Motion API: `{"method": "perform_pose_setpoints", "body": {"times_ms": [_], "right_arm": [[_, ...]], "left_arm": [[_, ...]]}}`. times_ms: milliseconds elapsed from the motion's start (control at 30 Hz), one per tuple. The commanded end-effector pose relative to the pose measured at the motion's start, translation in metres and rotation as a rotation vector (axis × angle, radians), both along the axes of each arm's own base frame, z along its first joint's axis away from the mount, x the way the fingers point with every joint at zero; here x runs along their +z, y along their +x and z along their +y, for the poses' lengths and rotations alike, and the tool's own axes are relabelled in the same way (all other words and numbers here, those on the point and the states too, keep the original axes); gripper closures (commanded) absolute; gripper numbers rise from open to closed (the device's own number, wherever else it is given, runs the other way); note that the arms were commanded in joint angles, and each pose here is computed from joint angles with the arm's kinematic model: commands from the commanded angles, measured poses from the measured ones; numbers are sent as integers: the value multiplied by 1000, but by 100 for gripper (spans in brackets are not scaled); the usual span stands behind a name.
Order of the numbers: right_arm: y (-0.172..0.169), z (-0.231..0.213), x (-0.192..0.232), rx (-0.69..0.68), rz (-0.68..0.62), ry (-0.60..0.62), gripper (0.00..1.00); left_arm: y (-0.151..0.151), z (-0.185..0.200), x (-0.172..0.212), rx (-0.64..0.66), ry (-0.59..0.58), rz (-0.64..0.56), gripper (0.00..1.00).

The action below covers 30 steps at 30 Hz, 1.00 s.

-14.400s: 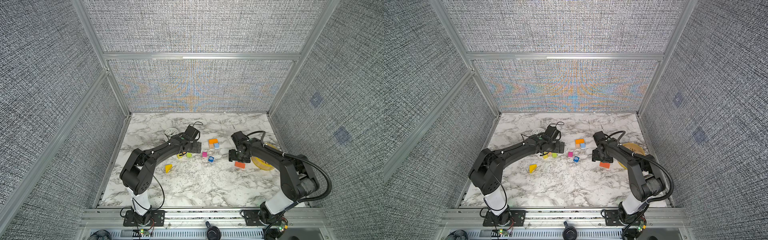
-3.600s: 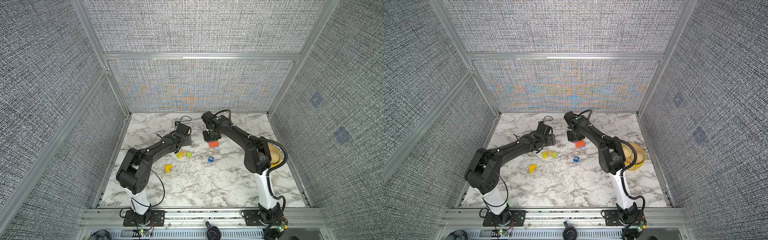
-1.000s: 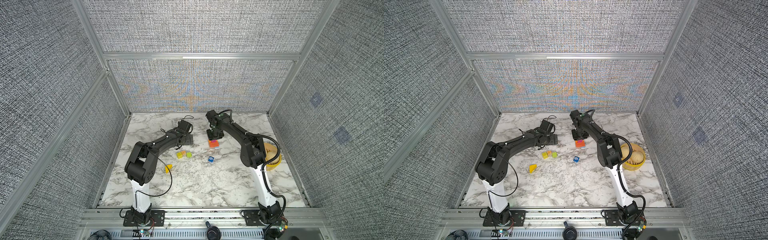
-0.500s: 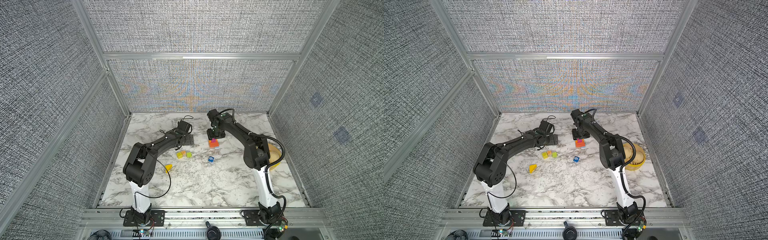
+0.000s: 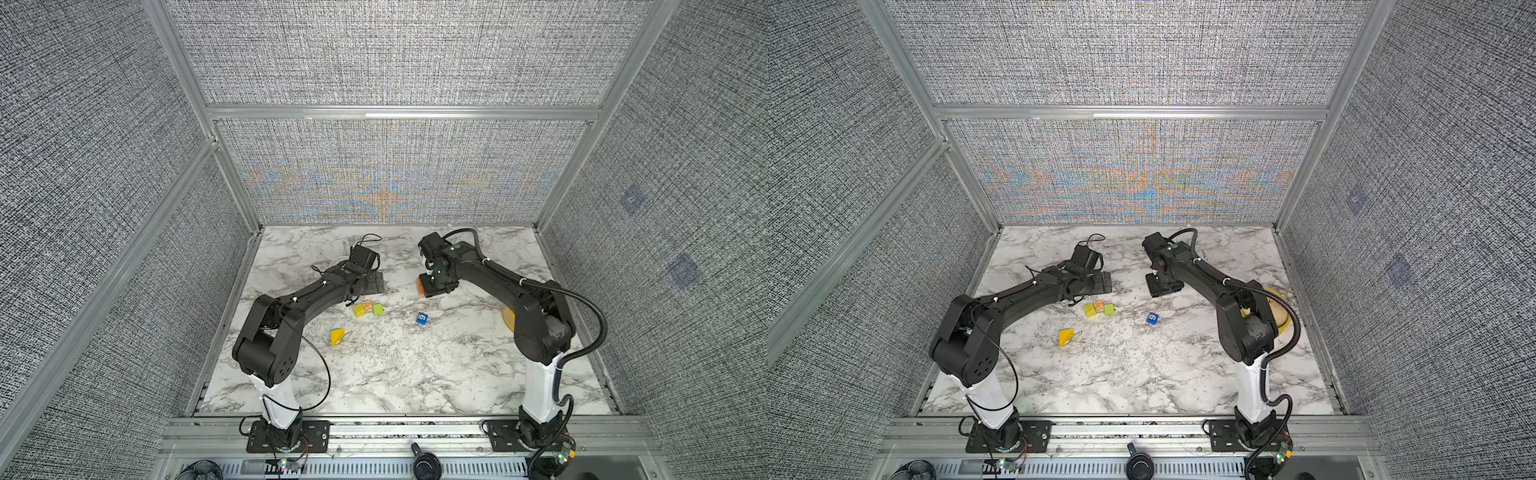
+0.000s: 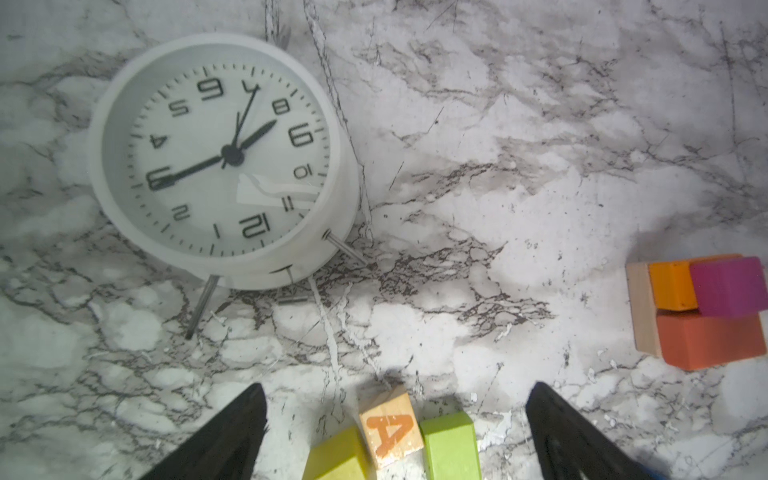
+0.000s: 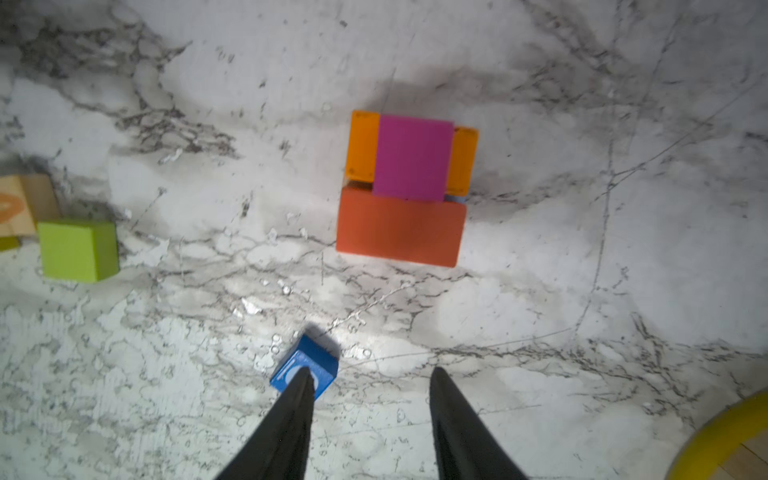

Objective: Build the wood block tower
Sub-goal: 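Move the right gripper to the blue '6' cube and grasp it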

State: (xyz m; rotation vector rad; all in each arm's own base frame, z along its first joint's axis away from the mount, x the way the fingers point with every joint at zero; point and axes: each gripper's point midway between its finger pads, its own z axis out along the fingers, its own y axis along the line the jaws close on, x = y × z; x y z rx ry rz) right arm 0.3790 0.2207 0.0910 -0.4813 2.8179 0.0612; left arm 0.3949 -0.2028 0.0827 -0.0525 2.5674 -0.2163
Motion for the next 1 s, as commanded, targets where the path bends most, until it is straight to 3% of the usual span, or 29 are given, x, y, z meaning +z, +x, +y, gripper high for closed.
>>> {"method": "perform_pose_setpoints", "body": {"times_ms": [0, 400, 967], "right_arm": [[-11, 13, -3, 89, -10, 41, 51], [-40, 21, -33, 213, 30, 30, 45], [-35, 20, -65, 207, 62, -51, 44]], "left_arm": [[-12, 3, -3, 22, -6, 16, 2], [-42, 0, -2, 12, -22, 25, 2], [-39, -3, -7, 27, -23, 37, 3]]}}
